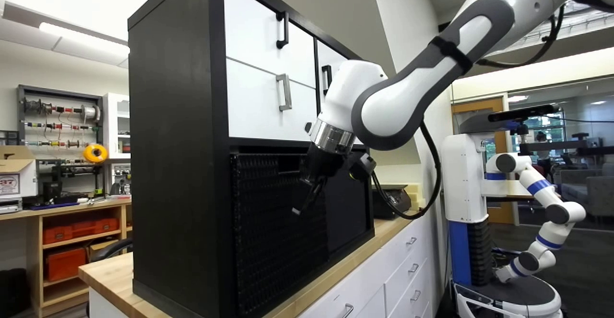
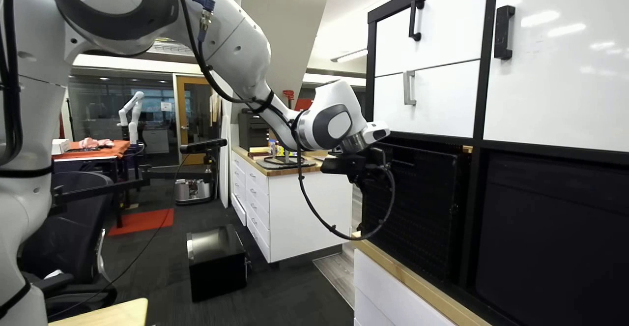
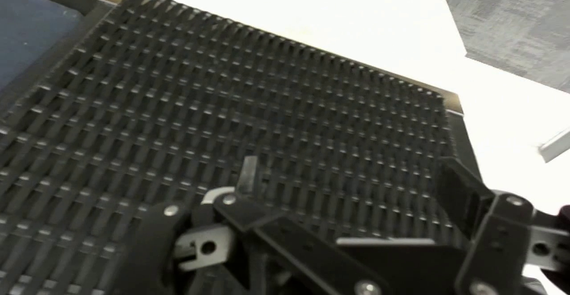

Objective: Push the black container underneath the cabinet

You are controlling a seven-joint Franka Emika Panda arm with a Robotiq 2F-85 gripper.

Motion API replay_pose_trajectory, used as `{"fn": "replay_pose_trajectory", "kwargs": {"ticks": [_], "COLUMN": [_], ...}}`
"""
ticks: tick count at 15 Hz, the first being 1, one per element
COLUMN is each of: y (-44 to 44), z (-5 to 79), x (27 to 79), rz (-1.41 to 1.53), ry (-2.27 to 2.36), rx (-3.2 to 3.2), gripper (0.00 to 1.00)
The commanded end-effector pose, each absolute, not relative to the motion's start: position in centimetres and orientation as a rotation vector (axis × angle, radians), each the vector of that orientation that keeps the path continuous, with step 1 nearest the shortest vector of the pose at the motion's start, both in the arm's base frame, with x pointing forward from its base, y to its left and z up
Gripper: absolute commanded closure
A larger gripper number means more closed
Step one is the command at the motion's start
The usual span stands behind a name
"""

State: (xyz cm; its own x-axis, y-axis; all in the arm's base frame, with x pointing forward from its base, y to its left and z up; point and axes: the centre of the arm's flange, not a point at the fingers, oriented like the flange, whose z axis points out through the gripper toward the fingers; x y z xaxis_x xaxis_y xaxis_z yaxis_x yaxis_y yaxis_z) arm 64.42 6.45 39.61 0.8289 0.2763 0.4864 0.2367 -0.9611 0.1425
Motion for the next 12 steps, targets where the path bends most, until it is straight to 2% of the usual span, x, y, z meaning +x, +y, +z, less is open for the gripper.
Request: {"fn": "replay_pose_trajectory", "kwargs": {"ticks": [1,8,9,12], "y": [7.5,8.2,8.6,8.5], "z": [42.7,44.0,43.1,43.3], "x": [61.1,57.9,59.9,59.3], "rz": [0.659,0.303,0.374,0.328], "ry": [0.468,0.414,0.433,0.432], "rx": [3.019,3.112,3.098,3.101], "gripper": [0.00,0.00,0.00,0.00]}}
